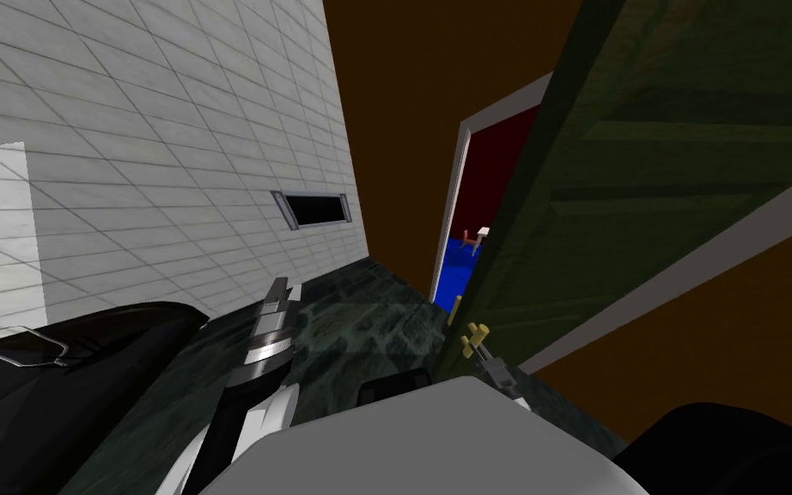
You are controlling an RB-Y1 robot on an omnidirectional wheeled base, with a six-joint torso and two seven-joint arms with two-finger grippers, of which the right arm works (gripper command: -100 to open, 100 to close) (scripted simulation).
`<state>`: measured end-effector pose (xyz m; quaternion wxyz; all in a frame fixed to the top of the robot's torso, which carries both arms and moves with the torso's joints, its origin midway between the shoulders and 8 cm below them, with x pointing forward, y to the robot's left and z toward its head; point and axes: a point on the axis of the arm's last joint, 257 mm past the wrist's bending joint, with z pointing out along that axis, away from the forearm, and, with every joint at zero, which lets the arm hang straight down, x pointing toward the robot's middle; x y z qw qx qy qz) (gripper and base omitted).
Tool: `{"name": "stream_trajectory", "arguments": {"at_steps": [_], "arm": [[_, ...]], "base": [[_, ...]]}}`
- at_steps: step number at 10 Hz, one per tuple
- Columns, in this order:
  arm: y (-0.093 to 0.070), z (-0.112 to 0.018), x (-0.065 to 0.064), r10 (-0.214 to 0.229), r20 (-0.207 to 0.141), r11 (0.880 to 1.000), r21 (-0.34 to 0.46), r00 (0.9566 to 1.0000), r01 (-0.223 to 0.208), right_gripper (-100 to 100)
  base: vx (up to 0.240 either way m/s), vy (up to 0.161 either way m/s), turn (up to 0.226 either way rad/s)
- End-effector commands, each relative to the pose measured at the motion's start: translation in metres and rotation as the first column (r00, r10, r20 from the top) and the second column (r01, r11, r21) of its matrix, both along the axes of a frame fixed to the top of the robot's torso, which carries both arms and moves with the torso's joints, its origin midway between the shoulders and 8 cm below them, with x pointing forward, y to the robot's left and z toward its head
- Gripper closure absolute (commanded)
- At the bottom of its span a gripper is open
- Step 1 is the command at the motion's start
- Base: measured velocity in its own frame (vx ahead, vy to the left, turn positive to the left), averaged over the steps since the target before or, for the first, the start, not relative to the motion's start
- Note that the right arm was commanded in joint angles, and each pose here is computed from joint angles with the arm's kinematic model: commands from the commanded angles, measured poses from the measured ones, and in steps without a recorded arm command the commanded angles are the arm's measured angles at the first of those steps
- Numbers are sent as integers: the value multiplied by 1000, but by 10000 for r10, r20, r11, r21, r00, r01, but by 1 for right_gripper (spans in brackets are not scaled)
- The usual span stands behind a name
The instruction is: Pull the door open
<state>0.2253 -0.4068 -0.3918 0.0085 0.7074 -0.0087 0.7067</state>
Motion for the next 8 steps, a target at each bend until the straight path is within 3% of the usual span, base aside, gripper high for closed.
{"name": "stream_trajectory", "arguments": {"at_steps": [1, 8], "arm": [[0, 0, 0, 70, 3, 10000, -1, 10000, -70, 100], [-2, 0, -3, 488, 11, 9988, -4, 9988, -488, 100]], "base": [[-130, -22, 100], [-201, -38, 135]]}}
